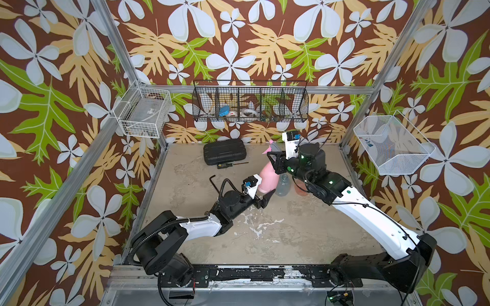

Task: Attach spray nozzles to spray bottles
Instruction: Screw the spray nozzle on the spray bottle.

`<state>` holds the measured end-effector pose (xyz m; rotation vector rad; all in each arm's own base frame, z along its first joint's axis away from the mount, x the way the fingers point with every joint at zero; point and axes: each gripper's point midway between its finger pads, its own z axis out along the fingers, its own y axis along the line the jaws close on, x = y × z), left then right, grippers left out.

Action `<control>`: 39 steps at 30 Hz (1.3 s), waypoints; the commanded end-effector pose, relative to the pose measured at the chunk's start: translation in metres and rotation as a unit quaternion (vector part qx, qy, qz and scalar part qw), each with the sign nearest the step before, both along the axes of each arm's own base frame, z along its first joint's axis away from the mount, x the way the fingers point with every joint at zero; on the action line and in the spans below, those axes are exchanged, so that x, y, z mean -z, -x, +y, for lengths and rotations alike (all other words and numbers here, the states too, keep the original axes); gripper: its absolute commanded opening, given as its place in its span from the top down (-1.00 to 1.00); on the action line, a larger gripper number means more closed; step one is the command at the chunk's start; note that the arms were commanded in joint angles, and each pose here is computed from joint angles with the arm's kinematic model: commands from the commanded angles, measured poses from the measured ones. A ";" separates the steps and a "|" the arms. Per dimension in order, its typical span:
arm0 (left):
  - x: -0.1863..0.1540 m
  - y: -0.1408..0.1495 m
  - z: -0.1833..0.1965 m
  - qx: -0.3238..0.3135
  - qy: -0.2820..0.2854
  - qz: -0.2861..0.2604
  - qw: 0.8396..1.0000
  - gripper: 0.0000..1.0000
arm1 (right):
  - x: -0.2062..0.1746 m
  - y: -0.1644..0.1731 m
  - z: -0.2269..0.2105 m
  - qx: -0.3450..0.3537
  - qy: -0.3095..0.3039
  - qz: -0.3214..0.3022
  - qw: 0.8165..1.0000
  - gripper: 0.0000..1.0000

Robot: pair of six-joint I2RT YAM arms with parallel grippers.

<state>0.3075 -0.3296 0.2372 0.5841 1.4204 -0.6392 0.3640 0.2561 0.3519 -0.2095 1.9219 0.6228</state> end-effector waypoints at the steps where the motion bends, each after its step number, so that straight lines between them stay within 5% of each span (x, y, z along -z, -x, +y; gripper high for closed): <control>1: -0.063 -0.006 0.024 -0.124 0.042 -0.127 0.983 -0.19 | 0.052 0.001 -0.018 0.075 0.016 0.109 0.991 1.00; 5: -0.059 -0.008 0.030 -0.193 0.005 -0.150 0.970 -0.20 | 0.055 -0.001 -0.012 0.107 0.028 0.127 0.986 1.00; 10: -0.054 -0.001 0.024 -0.163 0.016 -0.143 0.976 -0.21 | 0.046 0.000 -0.010 0.112 0.046 0.122 0.985 1.00; 12: -0.050 0.006 0.018 -0.124 0.022 -0.137 0.983 -0.21 | 0.027 0.003 -0.007 0.080 0.056 0.100 0.990 0.68; 15: -0.046 0.011 0.018 -0.068 0.057 -0.110 0.990 -0.21 | -0.010 0.022 0.009 -0.022 0.071 0.037 0.997 -0.09; 18: -0.049 0.014 0.029 -0.021 0.113 -0.085 0.990 -0.21 | -0.042 0.047 0.012 -0.095 0.076 -0.020 0.992 -0.30; 22: -0.054 0.026 0.028 0.052 0.142 -0.075 0.986 -0.22 | -0.058 0.074 0.005 -0.167 0.052 -0.076 0.982 -0.20; 27: -0.060 0.053 0.019 0.144 0.156 -0.081 0.974 -0.24 | -0.054 0.084 0.005 -0.224 0.028 -0.086 0.970 0.28; 33: -0.068 0.075 0.010 0.229 0.187 -0.061 0.953 -0.23 | -0.063 0.087 0.013 -0.250 0.023 -0.100 0.963 0.20; 39: -0.067 0.077 0.004 0.246 0.183 -0.052 0.951 -0.22 | -0.072 0.096 0.017 -0.273 0.016 -0.108 0.956 0.08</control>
